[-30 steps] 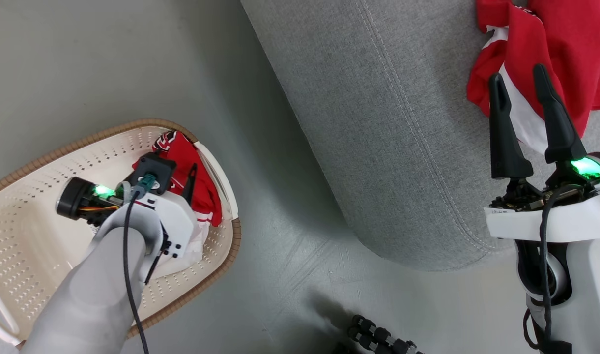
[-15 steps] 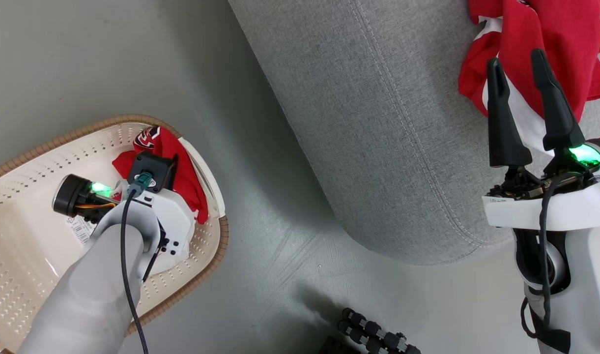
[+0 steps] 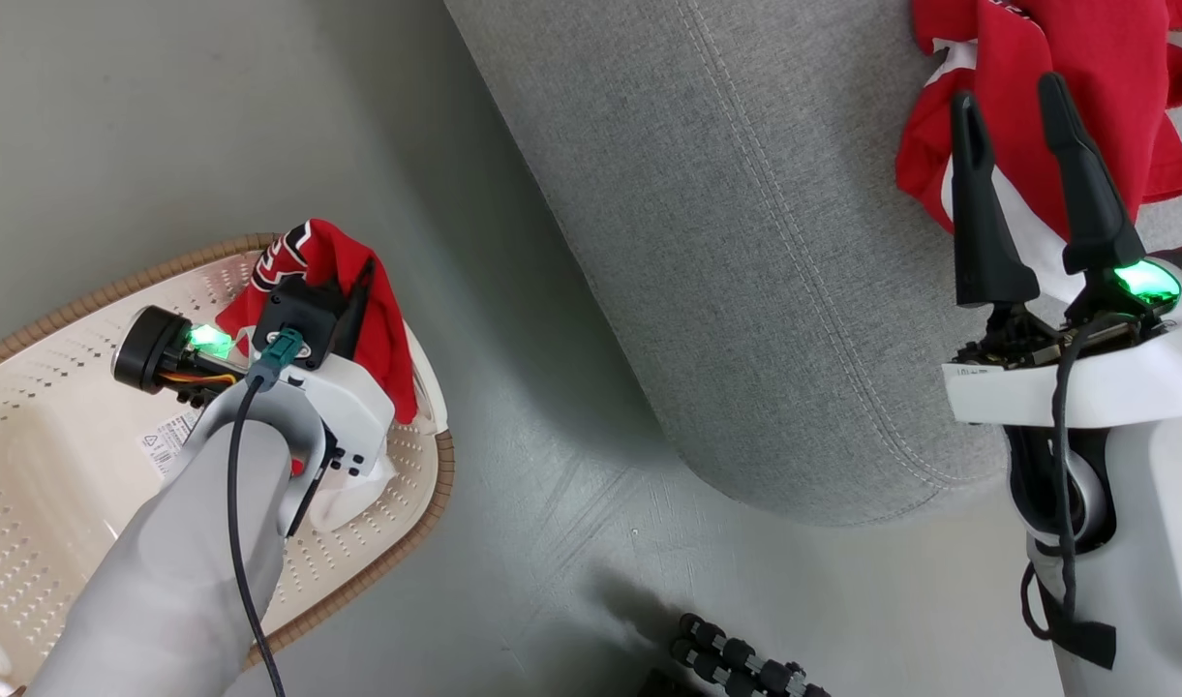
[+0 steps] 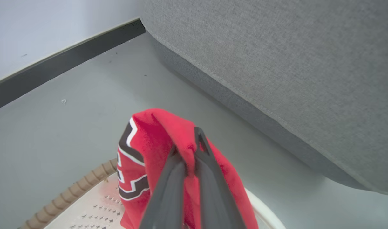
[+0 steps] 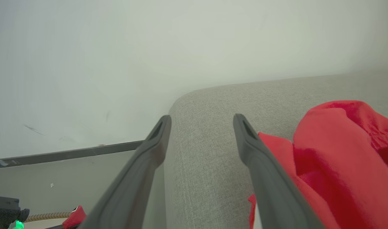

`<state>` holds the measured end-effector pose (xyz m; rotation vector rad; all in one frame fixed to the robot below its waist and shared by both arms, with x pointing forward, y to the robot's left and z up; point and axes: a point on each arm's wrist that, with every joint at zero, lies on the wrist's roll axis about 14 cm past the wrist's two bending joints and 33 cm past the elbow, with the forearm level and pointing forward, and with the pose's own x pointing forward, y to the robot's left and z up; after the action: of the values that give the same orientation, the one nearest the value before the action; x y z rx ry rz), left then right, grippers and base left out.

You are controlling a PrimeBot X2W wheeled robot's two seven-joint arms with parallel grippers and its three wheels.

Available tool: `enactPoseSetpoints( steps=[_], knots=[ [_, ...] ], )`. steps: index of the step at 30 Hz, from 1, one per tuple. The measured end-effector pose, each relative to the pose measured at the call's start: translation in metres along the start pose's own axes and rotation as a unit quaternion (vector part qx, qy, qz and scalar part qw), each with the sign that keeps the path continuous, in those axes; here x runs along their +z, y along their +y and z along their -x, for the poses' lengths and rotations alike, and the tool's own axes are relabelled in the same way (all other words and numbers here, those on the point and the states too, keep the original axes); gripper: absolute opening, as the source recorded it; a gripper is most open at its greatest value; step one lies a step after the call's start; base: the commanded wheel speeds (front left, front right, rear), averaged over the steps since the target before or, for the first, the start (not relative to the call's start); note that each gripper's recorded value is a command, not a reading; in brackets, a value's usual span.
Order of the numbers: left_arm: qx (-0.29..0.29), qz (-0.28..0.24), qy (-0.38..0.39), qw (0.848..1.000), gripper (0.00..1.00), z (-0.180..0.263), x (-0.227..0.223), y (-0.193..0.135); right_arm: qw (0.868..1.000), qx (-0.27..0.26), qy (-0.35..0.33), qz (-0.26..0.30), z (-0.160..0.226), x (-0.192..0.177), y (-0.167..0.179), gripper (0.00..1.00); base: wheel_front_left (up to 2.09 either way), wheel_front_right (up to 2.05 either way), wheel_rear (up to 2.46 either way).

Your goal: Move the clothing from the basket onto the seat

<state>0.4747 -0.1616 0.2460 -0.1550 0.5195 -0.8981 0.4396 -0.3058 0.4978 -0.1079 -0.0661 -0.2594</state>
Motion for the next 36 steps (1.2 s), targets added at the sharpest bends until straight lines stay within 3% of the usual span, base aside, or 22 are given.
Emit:
enactPoseSetpoints(
  steps=[7,17,24,36],
  knots=[
    [0.014,-0.022,-0.046,0.999,0.0,0.007,0.027,0.011,1.0,0.016,-0.017,-0.003,-0.011,0.008,0.009,1.0,0.0,0.0,0.0],
    [0.079,-0.073,-0.103,0.989,0.0,0.036,0.067,0.053,0.998,0.047,-0.022,-0.019,-0.02,0.007,0.032,1.0,0.0,0.0,0.0],
    [0.125,-0.105,-0.178,0.97,0.0,0.066,0.128,0.078,0.996,0.075,-0.024,-0.028,-0.025,0.008,0.053,1.0,0.0,0.0,0.0],
    [0.152,-0.164,-0.269,0.937,0.0,0.127,0.209,0.08,0.991,0.119,-0.044,-0.043,-0.027,0.026,0.084,1.0,0.0,0.0,0.0]
  ],
)
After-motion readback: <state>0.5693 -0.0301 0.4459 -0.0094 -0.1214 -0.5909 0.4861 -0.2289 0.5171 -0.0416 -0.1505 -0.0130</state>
